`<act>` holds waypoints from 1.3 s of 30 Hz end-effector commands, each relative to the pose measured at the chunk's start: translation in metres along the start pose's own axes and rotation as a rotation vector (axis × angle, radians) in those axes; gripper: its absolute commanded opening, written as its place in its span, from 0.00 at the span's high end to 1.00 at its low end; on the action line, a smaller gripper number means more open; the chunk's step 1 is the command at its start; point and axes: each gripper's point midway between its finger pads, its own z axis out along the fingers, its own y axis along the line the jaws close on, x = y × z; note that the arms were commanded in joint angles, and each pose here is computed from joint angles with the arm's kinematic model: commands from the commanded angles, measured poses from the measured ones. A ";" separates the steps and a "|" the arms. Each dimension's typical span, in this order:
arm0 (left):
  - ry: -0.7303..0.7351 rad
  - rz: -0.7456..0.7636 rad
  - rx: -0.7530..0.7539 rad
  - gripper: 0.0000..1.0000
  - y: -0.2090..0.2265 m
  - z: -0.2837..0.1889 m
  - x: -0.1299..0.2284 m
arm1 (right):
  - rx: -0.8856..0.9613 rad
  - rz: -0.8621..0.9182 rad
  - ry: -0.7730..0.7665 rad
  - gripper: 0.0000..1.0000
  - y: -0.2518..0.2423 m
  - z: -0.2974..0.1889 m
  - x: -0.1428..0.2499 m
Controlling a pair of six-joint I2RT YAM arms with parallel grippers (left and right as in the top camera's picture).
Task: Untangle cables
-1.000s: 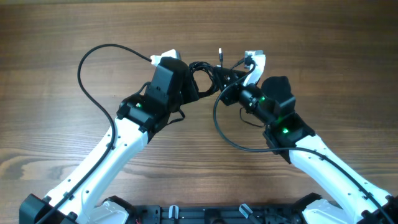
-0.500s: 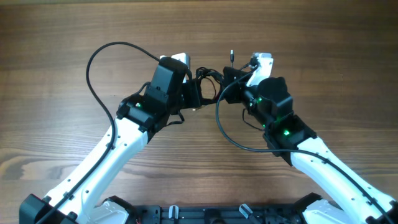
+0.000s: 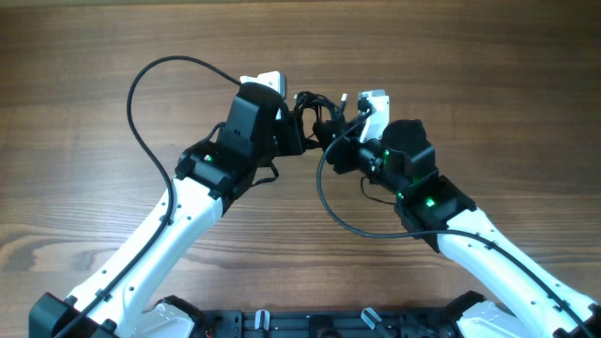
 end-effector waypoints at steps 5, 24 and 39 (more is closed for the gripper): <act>-0.041 0.457 -0.048 0.96 0.022 -0.002 -0.021 | 0.082 0.111 -0.016 0.00 -0.010 -0.006 -0.004; 0.100 0.652 0.464 0.86 -0.003 -0.031 0.013 | -0.208 -0.085 0.244 0.91 -0.009 0.002 0.034; 0.060 0.631 0.466 0.48 -0.023 -0.030 0.007 | -0.170 0.050 0.237 0.96 -0.018 0.001 0.028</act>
